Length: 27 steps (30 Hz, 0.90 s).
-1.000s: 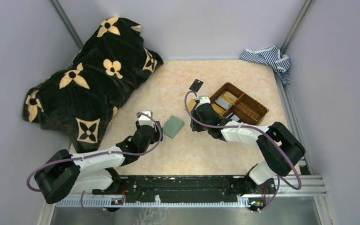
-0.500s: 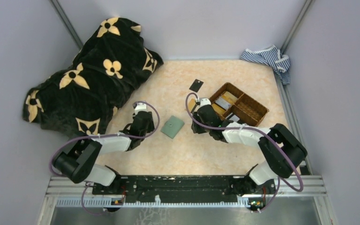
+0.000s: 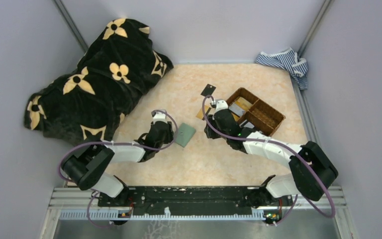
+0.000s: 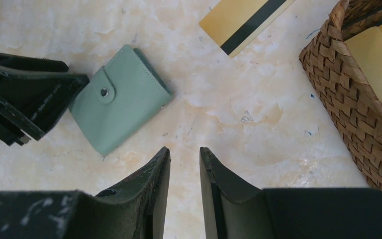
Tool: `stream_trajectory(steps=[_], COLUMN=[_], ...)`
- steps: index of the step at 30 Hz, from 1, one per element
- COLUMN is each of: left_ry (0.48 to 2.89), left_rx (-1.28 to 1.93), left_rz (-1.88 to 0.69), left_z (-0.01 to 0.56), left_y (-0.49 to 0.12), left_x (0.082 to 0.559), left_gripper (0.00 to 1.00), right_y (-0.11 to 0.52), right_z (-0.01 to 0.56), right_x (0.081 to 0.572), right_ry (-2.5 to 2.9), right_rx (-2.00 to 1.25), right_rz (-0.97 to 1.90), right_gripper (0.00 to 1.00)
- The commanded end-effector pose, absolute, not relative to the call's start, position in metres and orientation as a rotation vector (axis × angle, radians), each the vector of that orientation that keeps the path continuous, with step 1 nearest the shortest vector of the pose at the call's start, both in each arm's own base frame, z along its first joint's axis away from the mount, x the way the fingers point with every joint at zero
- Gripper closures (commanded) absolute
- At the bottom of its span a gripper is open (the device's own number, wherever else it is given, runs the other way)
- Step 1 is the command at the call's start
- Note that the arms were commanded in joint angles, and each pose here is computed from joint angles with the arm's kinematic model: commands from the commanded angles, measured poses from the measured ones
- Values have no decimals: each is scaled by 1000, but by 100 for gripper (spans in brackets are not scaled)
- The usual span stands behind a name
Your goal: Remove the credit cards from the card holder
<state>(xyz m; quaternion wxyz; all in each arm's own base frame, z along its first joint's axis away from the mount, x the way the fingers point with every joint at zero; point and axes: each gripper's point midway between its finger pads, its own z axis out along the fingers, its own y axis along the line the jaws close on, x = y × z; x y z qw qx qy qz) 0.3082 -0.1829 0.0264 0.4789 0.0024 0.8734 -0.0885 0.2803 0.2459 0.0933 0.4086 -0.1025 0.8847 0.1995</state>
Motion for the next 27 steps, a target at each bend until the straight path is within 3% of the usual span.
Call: stream_trajectory(steps=[1, 9, 13, 19, 23, 27], left_ry=[2197, 2222, 2198, 2121, 1968, 1832], left_rx=[53, 22, -4, 29, 460, 791], left_rz=[-271, -354, -370, -355, -387, -336], left_z=[8, 16, 28, 52, 74, 86], left_y=[-200, -225, -221, -216, -243, -261], left_x=[285, 261, 258, 264, 267, 271], left_gripper=[46, 44, 43, 32, 9, 7], right_y=[243, 244, 248, 260, 268, 272], right_z=[104, 101, 96, 89, 85, 83], right_x=[283, 282, 281, 284, 284, 284], right_ry=[2182, 2191, 2189, 2198, 2215, 2222], right_rx=[-236, -242, -272, -298, -312, -314], right_rz=[513, 510, 528, 568, 596, 619], right_gripper=[71, 71, 54, 58, 58, 59])
